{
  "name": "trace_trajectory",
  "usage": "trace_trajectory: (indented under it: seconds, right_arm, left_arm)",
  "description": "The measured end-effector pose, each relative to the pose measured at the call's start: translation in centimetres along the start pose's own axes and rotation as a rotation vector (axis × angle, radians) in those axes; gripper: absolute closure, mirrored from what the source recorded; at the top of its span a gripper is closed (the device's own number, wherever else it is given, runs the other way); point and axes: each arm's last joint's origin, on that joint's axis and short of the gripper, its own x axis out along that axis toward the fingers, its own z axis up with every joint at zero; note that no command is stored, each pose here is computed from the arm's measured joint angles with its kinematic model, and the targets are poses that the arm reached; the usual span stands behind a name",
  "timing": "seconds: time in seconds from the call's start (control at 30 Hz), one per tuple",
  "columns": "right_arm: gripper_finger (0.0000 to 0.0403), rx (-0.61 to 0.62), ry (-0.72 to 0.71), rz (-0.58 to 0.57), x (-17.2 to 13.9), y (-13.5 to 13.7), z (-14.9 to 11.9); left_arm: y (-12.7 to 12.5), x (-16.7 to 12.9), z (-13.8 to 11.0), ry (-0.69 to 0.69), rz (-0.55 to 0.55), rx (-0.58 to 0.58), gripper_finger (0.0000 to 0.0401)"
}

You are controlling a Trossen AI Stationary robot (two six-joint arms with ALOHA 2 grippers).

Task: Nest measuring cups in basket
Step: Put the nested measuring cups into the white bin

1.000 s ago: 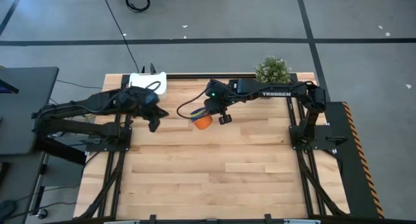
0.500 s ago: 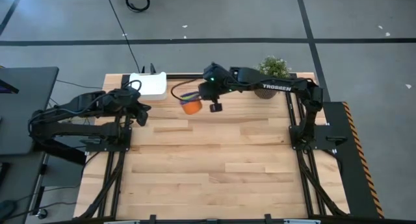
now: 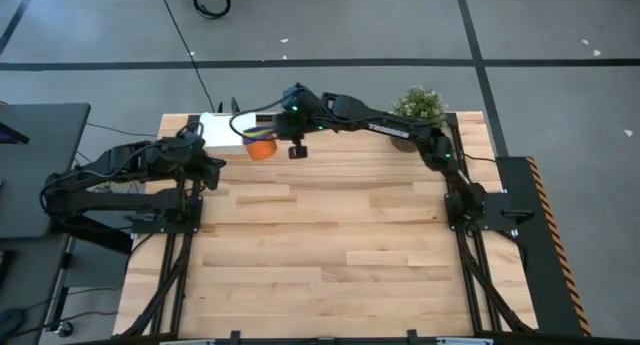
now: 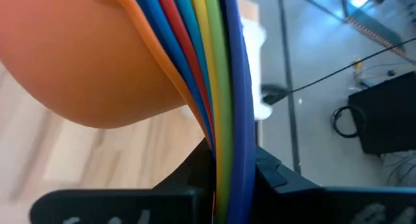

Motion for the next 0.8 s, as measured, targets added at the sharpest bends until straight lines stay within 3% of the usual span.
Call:
trace_trajectory:
  seconds: [0.33,0.8]
  right_arm:
    - [0.035,-0.018,-0.046,-0.001,2.8,-0.9,-1.1]
    - [0.035,-0.022,-0.057,-0.018,2.8,-1.4,-1.3]
  left_arm:
    - [1.5,-1.4,-0.4,-0.107,0.115,-0.057,0.0388]
    - [1.5,-1.3,-0.4,-0.097,0.131,-0.046,0.0388]
